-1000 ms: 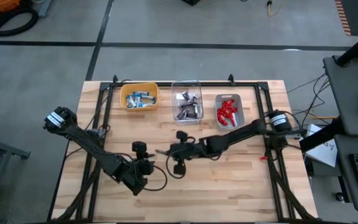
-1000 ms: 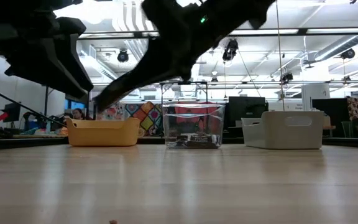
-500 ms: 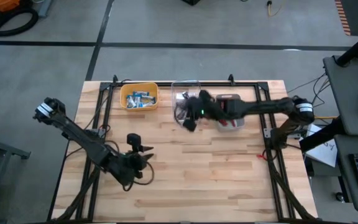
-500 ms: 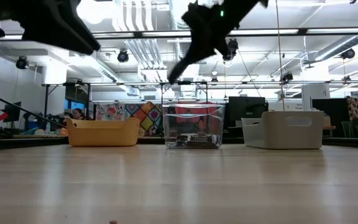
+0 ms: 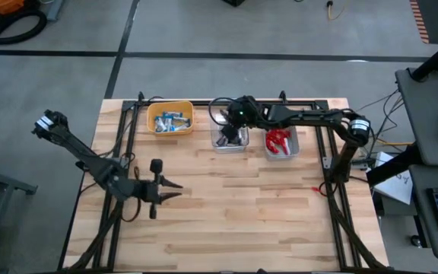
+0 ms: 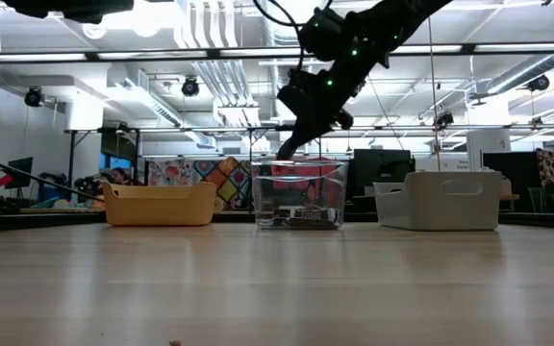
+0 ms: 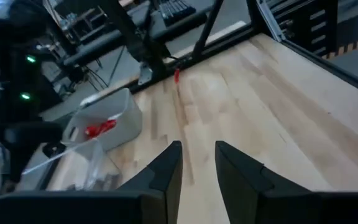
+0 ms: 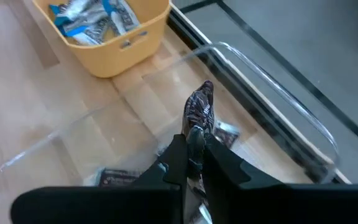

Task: Sort candy
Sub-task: Put the brown chocolate into the transparent bin, then return to Home Position

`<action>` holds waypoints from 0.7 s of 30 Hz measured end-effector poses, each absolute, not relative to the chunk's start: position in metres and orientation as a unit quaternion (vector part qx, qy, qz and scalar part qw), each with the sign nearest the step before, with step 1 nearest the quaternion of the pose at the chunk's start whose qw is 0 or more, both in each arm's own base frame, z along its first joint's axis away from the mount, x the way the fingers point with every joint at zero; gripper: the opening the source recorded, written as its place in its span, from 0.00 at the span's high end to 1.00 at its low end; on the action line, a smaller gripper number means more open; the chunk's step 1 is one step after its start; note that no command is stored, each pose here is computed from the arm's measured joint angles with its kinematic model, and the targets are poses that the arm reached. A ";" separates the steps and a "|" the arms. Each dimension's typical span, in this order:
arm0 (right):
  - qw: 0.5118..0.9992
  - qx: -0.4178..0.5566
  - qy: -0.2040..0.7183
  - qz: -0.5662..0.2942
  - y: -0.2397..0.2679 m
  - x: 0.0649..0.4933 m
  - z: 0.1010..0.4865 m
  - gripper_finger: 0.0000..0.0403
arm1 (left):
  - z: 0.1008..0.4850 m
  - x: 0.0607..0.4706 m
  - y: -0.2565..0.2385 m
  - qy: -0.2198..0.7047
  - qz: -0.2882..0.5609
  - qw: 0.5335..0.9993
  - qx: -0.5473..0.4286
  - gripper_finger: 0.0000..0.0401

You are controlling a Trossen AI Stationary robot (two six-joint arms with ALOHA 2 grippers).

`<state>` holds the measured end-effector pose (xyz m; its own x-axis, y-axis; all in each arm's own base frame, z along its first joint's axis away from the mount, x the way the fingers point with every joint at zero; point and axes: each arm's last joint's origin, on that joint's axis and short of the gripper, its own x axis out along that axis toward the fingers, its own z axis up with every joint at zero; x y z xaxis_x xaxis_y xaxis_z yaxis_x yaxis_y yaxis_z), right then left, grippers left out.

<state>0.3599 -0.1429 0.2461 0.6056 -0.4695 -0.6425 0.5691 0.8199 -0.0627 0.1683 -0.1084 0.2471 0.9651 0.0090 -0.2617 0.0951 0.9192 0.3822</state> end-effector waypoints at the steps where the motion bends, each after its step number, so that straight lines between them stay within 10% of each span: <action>1: 0.894 0.070 0.334 -0.290 -0.144 0.362 0.244 0.92 | 0.248 0.165 -0.106 0.127 -0.022 0.971 0.202 0.80; 21: 0.922 0.040 0.311 -0.226 -0.127 0.371 0.253 0.70 | 0.261 0.127 -0.070 0.055 0.093 0.988 0.108 0.80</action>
